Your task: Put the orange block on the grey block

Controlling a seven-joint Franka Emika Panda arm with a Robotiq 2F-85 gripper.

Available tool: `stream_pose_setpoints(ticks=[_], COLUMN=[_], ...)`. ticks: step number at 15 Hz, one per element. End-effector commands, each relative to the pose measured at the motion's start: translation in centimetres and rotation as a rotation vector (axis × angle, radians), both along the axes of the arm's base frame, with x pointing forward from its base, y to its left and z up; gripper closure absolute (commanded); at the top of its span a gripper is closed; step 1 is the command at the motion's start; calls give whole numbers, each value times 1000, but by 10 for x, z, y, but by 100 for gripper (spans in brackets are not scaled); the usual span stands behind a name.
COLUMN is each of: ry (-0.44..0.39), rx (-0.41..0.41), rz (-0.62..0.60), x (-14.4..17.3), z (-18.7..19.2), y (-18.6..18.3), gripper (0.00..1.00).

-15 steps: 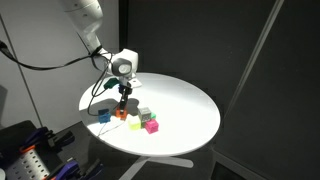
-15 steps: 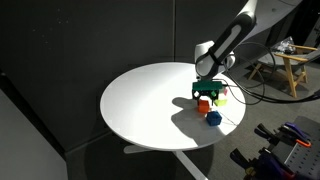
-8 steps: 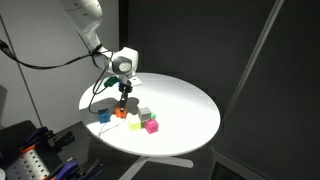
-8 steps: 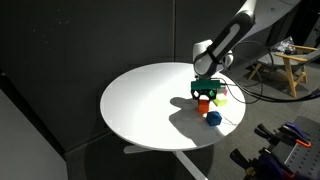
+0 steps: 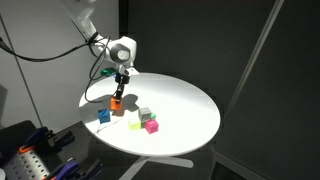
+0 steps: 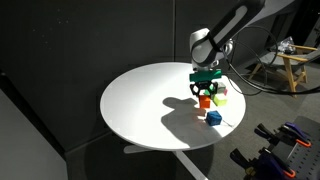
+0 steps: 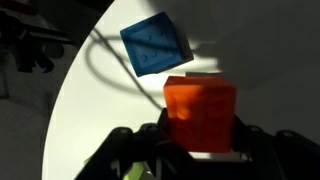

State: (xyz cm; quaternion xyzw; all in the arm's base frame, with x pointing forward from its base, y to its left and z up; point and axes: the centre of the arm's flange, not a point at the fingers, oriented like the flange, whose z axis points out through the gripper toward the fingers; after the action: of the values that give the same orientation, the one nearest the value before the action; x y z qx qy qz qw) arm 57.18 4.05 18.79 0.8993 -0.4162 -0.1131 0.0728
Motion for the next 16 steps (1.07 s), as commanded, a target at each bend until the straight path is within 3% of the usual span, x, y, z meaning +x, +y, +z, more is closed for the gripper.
stream_pose_setpoints(ticks=[1,9,16], ry=[23,15,-53], rx=[3,-13,1], rz=[19,22,-63], x=[-5,-9,9], z=[36,87,123], y=[3,-7,-49], gripper=[72,72,72])
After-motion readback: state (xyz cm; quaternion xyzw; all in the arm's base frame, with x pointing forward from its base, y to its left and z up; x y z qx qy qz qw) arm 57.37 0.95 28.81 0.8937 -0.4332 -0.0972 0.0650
